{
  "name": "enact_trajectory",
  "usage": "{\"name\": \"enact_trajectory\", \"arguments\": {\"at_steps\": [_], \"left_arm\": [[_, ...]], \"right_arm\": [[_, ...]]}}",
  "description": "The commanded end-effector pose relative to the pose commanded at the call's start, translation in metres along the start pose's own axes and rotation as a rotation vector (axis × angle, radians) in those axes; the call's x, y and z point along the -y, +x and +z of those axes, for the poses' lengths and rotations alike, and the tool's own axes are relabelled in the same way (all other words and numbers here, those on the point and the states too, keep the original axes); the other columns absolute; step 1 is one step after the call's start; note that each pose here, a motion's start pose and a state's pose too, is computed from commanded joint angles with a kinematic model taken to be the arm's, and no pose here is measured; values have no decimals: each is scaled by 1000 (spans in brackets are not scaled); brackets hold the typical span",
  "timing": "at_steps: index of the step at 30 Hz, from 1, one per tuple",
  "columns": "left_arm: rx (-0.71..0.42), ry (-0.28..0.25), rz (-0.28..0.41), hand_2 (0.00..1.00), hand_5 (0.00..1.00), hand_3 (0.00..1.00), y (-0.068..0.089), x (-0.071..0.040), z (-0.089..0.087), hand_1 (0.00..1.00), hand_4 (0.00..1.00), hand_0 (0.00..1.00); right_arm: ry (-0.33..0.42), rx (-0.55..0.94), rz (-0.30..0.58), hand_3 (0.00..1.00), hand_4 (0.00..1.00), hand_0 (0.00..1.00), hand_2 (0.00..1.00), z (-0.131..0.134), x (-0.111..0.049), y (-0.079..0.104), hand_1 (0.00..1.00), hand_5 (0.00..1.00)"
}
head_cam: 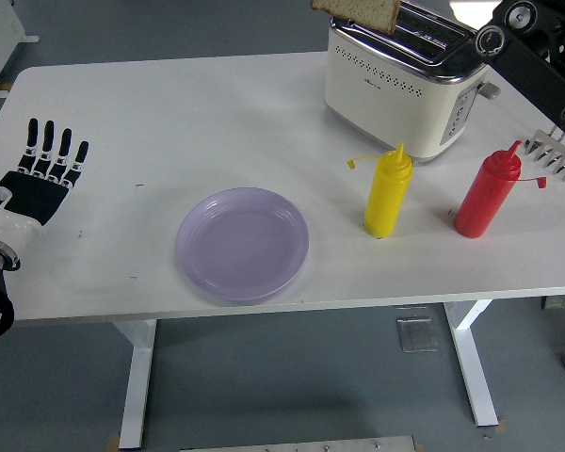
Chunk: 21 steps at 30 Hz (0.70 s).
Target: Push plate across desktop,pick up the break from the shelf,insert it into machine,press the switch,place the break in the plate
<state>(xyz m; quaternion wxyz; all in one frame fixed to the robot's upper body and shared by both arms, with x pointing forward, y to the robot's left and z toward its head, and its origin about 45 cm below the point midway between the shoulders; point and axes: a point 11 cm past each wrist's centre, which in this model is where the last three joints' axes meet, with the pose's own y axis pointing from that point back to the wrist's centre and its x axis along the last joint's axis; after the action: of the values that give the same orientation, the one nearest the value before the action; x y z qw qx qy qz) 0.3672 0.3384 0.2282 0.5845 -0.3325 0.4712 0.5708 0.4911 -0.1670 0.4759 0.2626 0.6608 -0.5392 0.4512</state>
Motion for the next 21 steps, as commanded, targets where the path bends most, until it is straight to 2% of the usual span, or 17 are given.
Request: {"name": "enact_trajectory", "arguments": {"at_steps": [7, 12, 21], "left_arm": [[2, 1, -2, 665, 998, 672, -1, 0, 0, 719, 767, 797], [4, -1, -3, 663, 998, 671, -1, 1, 1, 714, 761, 797], [4, -5, -4, 662, 998, 677, -2, 1, 2, 706, 758, 788]], "right_arm": [[61, 87, -170, 412, 122, 297, 410, -30, -20, -26, 404, 2], [94, 136, -326, 411, 128, 291, 410, -53, -37, -58, 404, 2], [74, 241, -572, 410, 156, 286, 402, -68, -61, -113, 391, 2]]}}
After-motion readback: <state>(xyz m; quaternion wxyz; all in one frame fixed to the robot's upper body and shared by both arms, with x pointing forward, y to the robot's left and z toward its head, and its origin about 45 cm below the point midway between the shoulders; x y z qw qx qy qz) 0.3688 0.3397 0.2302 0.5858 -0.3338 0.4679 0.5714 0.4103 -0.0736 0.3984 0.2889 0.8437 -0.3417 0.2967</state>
